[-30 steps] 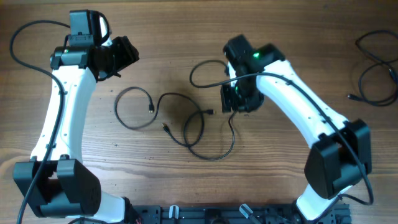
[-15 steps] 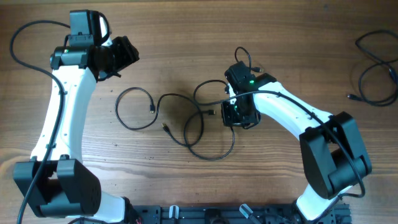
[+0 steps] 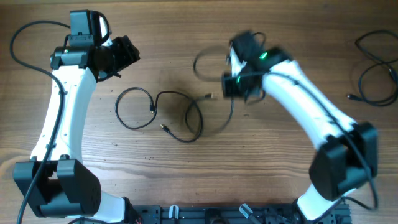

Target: Untangle cables

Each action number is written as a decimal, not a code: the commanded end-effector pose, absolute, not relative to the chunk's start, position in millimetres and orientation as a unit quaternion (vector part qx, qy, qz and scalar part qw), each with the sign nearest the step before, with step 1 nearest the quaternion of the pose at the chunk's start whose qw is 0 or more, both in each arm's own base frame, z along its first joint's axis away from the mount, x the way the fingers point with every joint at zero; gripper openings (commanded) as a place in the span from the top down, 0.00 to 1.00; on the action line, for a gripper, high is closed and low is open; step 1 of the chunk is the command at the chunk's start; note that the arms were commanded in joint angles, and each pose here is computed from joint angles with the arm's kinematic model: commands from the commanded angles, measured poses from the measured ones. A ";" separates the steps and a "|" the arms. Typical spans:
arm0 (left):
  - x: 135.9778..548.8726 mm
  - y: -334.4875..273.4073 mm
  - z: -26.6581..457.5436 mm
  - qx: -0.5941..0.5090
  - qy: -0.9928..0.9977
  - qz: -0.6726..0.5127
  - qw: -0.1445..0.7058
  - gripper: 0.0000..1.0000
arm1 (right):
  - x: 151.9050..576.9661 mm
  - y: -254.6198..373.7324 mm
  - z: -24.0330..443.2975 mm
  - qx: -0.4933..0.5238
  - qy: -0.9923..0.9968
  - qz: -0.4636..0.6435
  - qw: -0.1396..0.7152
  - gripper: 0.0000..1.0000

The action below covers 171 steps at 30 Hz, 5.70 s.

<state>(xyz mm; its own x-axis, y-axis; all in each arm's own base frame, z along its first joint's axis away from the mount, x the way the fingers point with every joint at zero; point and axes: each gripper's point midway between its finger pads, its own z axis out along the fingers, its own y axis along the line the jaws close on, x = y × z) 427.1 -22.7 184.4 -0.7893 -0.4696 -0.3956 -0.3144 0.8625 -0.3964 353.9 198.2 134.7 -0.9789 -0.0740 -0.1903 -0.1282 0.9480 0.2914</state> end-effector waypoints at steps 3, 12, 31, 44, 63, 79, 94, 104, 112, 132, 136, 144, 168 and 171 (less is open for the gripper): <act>429.2 -20.7 184.5 -0.215 0.932 -0.154 0.249 0.29 | 386.4 168.1 342.8 -0.079 0.925 0.195 0.315 0.96; 429.2 -20.7 184.5 -0.215 0.932 -0.154 0.249 0.28 | 410.9 -60.2 405.6 0.200 0.880 0.042 0.428 0.96; 429.0 -21.6 184.6 -0.233 0.927 -0.161 0.245 0.25 | 437.6 -294.8 205.0 0.415 0.865 -0.019 0.282 0.00; 428.3 59.0 240.6 -0.245 0.903 -0.090 0.343 0.26 | 453.3 5.8 271.4 0.013 0.941 0.219 0.257 0.00; 393.0 120.0 208.8 -0.350 0.894 -0.067 0.271 0.30 | 350.9 400.0 73.6 -0.067 0.975 0.213 0.010 0.46; 410.7 53.9 212.8 -0.308 0.904 -0.133 0.264 0.25 | 469.7 249.0 263.4 -0.038 0.929 0.224 0.292 0.96; 403.3 -156.9 213.3 -0.069 0.945 -0.202 0.248 0.20 | 602.0 -189.3 226.6 0.297 0.833 -0.007 0.467 0.95; 405.2 -179.1 192.3 -0.048 0.951 -0.202 0.228 0.00 | 549.1 -144.4 263.3 0.245 0.876 0.074 0.409 0.00; 408.3 -171.6 191.0 -0.049 0.953 -0.179 0.238 0.00 | 397.4 8.9 413.3 0.001 0.885 0.139 0.443 0.00; 407.9 -171.3 190.6 -0.049 0.954 -0.178 0.238 0.00 | 295.8 49.1 426.4 0.032 0.869 0.163 0.466 0.00; 407.8 -171.3 190.6 -0.049 0.954 -0.178 0.237 0.00 | 286.4 40.1 397.9 0.031 0.815 0.148 0.559 0.00; 407.8 -171.3 190.6 -0.049 0.954 -0.178 0.237 0.00 | 249.2 15.1 311.5 0.055 0.678 0.111 0.724 0.00; 407.8 -171.3 190.6 -0.049 0.954 -0.178 0.237 0.00 | 247.0 9.5 175.2 0.062 0.704 0.090 0.702 0.00; 407.8 -171.1 190.5 -0.049 0.954 -0.178 0.237 0.00 | 247.0 9.5 175.2 0.062 0.704 0.090 0.702 0.00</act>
<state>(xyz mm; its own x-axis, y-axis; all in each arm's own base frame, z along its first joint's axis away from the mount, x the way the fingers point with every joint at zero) 405.7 -169.9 189.2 -0.8852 -0.1896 -0.4249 -0.0213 0.9288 -0.3700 247.4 7.7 172.8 -0.0173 0.2300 -0.9730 -0.0276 0.9727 0.2304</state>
